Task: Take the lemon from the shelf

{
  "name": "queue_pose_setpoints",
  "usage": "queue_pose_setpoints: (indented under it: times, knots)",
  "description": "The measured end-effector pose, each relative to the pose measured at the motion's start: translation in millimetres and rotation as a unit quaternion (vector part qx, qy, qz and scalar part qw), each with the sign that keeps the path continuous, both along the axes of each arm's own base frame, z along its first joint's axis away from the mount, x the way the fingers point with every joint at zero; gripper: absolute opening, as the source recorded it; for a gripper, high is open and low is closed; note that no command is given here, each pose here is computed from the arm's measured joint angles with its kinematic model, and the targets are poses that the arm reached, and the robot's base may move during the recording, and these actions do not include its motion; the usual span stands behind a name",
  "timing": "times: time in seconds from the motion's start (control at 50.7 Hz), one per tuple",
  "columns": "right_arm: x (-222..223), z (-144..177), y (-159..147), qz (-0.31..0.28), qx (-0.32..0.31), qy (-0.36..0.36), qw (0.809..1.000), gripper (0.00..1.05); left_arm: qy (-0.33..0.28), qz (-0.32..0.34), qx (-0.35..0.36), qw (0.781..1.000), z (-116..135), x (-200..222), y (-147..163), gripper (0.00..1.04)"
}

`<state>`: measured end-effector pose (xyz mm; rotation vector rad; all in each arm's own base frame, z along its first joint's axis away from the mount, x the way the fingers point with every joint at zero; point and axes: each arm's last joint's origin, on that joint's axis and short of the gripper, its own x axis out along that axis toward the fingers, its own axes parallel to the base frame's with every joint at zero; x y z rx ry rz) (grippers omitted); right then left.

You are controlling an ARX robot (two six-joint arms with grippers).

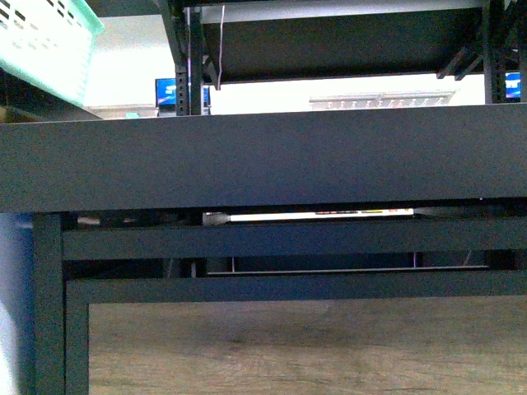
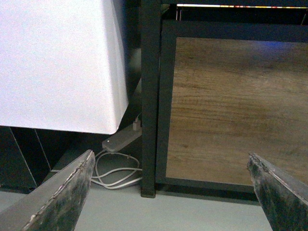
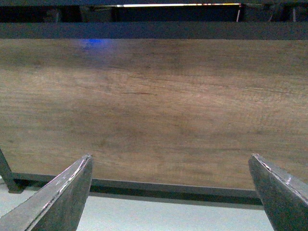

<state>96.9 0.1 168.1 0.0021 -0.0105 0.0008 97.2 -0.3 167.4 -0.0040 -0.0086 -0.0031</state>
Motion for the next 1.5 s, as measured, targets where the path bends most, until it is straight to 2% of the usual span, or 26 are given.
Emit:
queue_pose_setpoints:
  times: [1.498]
  knots:
    - [0.0,-0.1,0.0,0.0,0.0,0.001,1.0,0.97,0.0,0.0,0.0,1.0,0.0,0.0,0.0,0.97]
